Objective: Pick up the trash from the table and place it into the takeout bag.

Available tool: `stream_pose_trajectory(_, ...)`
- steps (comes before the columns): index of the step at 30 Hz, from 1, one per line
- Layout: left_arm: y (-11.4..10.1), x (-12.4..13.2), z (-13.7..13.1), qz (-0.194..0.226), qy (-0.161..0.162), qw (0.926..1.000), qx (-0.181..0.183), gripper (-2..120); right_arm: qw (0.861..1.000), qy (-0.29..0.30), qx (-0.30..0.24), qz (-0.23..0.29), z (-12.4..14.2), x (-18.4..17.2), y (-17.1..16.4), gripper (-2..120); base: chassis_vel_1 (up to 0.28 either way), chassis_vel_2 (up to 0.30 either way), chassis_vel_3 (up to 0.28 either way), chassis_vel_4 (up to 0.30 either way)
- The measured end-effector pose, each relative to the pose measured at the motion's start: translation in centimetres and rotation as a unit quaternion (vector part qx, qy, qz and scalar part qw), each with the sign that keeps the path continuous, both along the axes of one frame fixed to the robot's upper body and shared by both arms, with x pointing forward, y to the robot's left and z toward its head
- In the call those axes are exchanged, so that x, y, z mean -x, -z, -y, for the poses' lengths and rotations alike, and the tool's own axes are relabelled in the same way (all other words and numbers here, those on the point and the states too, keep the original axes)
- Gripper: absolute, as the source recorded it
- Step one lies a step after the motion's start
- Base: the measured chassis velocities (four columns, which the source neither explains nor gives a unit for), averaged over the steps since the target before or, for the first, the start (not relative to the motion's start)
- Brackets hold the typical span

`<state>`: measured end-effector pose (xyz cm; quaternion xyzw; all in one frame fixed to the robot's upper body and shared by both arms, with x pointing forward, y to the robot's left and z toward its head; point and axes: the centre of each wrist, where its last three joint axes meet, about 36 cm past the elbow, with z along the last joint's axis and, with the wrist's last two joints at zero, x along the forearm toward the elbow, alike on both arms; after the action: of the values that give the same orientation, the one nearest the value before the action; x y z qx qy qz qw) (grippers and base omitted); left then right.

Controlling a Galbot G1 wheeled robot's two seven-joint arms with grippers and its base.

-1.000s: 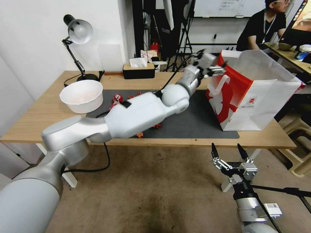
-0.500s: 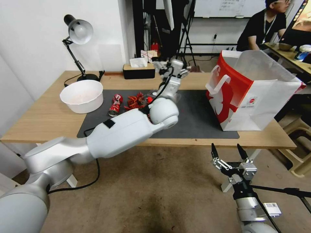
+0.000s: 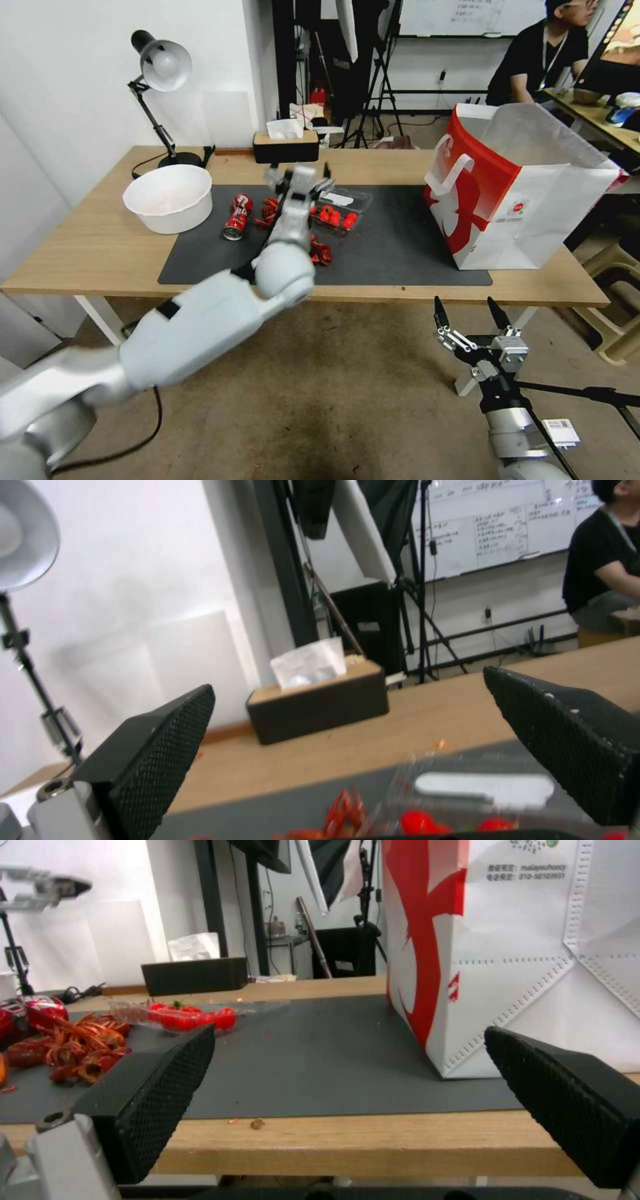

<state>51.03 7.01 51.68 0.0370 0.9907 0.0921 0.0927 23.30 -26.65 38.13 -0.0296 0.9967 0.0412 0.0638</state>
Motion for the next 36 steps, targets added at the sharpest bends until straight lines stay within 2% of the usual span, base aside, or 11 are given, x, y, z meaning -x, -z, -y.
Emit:
stream_pose_trajectory(6, 2.0, 1.7, -1.7, -0.020, -0.010, 0.9997, 0.008, 100, 1.000, -0.002, 0.002, -0.001, 0.0, -0.1, 0.0, 100, 0.000, 0.000, 0.000, 0.000)
stream_pose_trajectory(9, 4.0, 3.9, -3.8, -0.033, -0.021, 0.9991, 0.017, 100, 1.000, -0.006, 0.004, -0.001, -0.2, -0.2, -0.2, 100, 0.000, 0.000, 0.000, 0.000)
stream_pose_trajectory(15, 5.2, 6.2, -6.2, -0.035, -0.044, 0.9979, 0.033, 100, 1.000, -0.009, 0.006, -0.002, -0.3, -0.2, -0.2, 100, 0.000, 0.000, 0.000, 0.000)
stream_pose_trajectory(17, 6.3, 8.1, -8.4, -0.039, -0.060, 0.9967, 0.039, 100, 1.000, -0.012, 0.007, -0.002, -0.4, -0.1, -0.2, 100, 0.000, 0.000, 0.000, 0.000)
stream_pose_trajectory(18, 6.3, 8.1, -8.4, -0.039, -0.060, 0.9967, 0.039, 100, 1.000, -0.012, 0.007, -0.002, -0.4, -0.1, -0.2, 100, 0.000, 0.000, 0.000, 0.000)
stream_pose_trajectory(21, 7.3, 10.6, -10.3, -0.038, -0.071, 0.9961, 0.037, 100, 1.000, -0.016, 0.008, -0.001, -0.4, -0.3, -0.2, 100, 0.000, 0.000, 0.000, 0.000)
stream_pose_trajectory(24, 8.0, 12.1, -11.1, -0.043, -0.072, 0.9956, 0.042, 100, 1.000, -0.018, 0.009, -0.002, -0.4, -0.4, -0.2, 100, 0.000, 0.000, 0.000, 0.000)
stream_pose_trajectory(26, 9.4, 14.9, -12.1, -0.058, -0.073, 0.9944, 0.050, 100, 1.000, -0.019, 0.009, -0.002, -0.4, -0.4, -0.1, 100, 0.000, 0.000, 0.000, 0.000)
stream_pose_trajectory(27, 9.4, 14.9, -12.1, -0.058, -0.073, 0.9944, 0.050, 100, 1.000, -0.019, 0.009, -0.002, -0.4, -0.4, -0.1, 100, 0.000, 0.000, 0.000, 0.000)
stream_pose_trajectory(30, 10.5, 17.6, -13.1, -0.069, -0.082, 0.9925, 0.058, 100, 1.000, -0.021, 0.009, -0.002, -0.5, -0.5, -0.2, 100, 0.000, 0.000, 0.000, 0.000)
stream_pose_trajectory(36, 11.5, 20.0, -13.7, -0.069, -0.089, 0.9916, 0.065, 100, 1.000, -0.023, 0.010, -0.002, -0.4, -0.6, -0.2, 100, 0.000, 0.000, 0.000, 0.000)
